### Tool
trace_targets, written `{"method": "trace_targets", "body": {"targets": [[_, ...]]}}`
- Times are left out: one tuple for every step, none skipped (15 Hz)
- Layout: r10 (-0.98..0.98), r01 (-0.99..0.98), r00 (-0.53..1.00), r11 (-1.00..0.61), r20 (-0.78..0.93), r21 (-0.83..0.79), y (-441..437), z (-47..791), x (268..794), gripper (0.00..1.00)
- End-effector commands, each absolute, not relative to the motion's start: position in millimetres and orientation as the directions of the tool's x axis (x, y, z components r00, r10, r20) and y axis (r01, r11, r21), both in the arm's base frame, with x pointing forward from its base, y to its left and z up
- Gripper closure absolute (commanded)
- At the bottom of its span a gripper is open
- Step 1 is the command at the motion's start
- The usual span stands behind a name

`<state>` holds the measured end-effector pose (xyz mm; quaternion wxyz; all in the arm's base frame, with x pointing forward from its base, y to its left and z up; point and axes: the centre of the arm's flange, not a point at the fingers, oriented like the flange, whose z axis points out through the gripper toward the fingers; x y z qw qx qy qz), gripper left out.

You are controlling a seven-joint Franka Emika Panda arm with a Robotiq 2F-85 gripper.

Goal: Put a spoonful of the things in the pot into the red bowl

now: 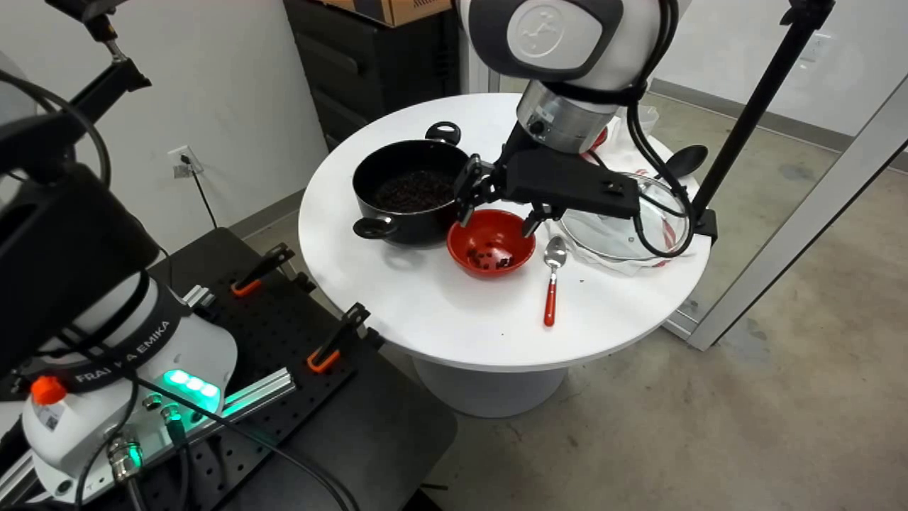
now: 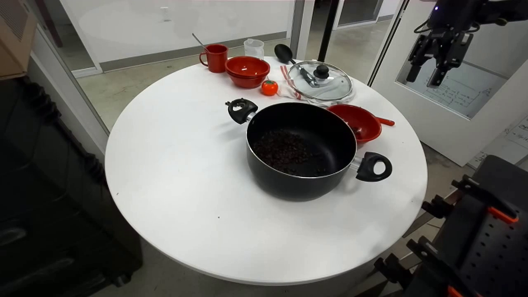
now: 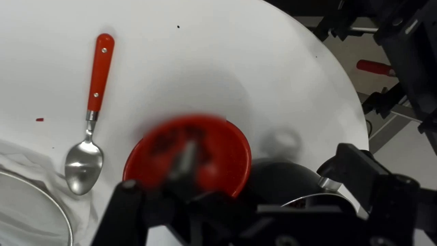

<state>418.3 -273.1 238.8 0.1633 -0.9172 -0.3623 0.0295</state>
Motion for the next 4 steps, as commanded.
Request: {"method": "trace_targets", "body": {"targets": [[0.678,0.659,0.732,-0.681,0.065,-0.321,-270.6,238.6,419.6,0.0],[0.68,0.661,0.73,-0.678,0.066,-0.321,-268.8,238.4,420.6,0.0],[0.681,0.662,0.729,-0.678,0.066,-0.32,-268.3,238.3,420.8,0.0],[0.681,0.662,0.729,-0.678,0.066,-0.32,-268.3,238.3,420.7,0.0]]}}
